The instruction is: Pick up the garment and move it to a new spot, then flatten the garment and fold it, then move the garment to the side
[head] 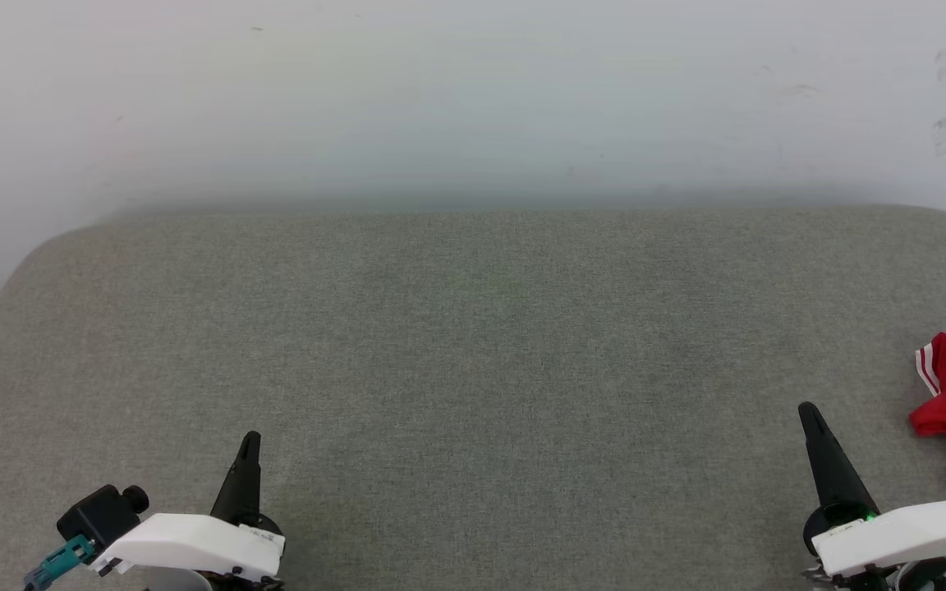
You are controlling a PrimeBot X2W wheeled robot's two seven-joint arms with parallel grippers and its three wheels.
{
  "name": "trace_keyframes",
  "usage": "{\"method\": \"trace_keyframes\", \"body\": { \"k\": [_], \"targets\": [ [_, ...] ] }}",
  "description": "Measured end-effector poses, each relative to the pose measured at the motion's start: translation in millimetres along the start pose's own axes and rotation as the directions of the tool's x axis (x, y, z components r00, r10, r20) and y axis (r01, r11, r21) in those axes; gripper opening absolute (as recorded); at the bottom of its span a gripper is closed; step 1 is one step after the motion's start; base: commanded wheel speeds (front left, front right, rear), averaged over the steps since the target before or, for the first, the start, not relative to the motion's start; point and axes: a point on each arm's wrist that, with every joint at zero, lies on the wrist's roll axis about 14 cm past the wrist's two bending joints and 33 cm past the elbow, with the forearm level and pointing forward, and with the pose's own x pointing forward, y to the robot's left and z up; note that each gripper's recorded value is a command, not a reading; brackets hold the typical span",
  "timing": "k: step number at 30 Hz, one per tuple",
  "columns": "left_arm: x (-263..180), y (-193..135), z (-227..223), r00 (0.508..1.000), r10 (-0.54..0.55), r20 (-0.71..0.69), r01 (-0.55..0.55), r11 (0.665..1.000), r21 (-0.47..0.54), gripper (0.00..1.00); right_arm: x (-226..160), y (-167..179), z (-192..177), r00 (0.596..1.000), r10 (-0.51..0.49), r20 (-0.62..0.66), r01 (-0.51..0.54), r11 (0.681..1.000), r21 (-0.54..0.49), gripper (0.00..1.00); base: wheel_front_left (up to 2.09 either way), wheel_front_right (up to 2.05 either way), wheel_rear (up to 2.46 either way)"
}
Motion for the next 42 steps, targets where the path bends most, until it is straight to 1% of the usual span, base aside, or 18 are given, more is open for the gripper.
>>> {"method": "trace_keyframes", "body": {
  "k": [9, 19, 30, 42],
  "targets": [
    [3, 0, 1, 1.0, 0.002, -0.005, -0.003, 0.993, -0.114, 0.0, 3, -3, 0, 1.0, -0.007, 0.001, 0.007, 0.994, 0.112, 0.0, 0.0, 0.0, 0.0],
    [6, 0, 4, 1.0, -0.001, -0.004, 0.0, 0.974, -0.227, 0.0, 7, -5, 1, 1.0, -0.011, 0.008, 0.009, 0.975, 0.224, 0.0, 0.0, 0.0, 0.0],
    [9, -3, 7, 1.0, -0.017, -0.002, 0.015, 0.942, -0.335, 0.0, 10, -7, 2, 1.0, -0.016, 0.012, 0.011, 0.943, 0.333, 0.0, 0.0, 0.0, 0.0],
    [11, -4, 9, 1.0, -0.026, 0.004, 0.025, 0.896, -0.443, 0.0, 15, -8, 3, 1.0, -0.018, 0.02, 0.007, 0.9, 0.437, 0.0, 0.0, 0.0, 0.0]
  ]
}}
